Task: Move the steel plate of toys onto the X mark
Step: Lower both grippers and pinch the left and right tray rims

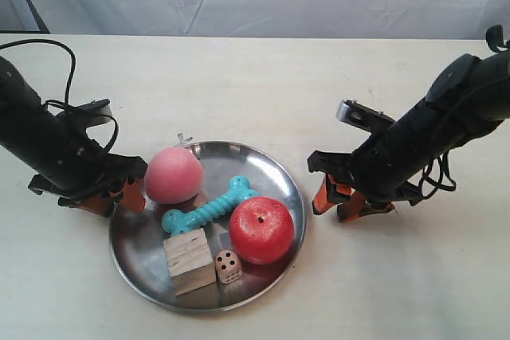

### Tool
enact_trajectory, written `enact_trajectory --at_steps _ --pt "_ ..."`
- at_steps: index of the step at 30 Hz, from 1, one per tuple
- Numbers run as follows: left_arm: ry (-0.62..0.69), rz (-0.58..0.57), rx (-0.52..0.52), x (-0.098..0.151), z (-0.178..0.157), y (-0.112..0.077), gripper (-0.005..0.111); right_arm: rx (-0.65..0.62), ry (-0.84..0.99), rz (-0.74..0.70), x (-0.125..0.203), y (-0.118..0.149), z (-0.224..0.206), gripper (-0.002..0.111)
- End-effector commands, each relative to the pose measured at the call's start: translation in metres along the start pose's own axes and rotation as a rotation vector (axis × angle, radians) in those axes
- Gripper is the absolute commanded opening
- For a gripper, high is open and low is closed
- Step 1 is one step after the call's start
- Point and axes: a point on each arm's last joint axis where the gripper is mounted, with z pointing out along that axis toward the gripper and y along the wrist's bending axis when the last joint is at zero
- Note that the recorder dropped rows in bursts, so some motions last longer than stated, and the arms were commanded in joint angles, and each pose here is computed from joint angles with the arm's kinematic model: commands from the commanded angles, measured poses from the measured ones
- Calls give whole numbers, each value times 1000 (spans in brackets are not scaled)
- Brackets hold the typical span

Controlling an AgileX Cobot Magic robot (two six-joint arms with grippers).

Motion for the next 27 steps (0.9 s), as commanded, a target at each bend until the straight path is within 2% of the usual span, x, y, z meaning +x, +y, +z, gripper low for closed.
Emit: enact_trajectory --at_steps 1,4,12,16,27 --pt "4 17 -15 1 1 0 52 2 -14 27 6 -4 5 46" --pt "4 17 -15 1 1 0 52 14 -20 20 10 0 10 46" --pt "25 17 -5 3 1 -1 52 39 -75 -68 19 36 33 46" --pt "30 20 -2 3 1 -2 52 39 -77 -90 23 45 38 46" --pt "44 99 -8 8 11 -24 52 54 -52 -21 25 39 60 46"
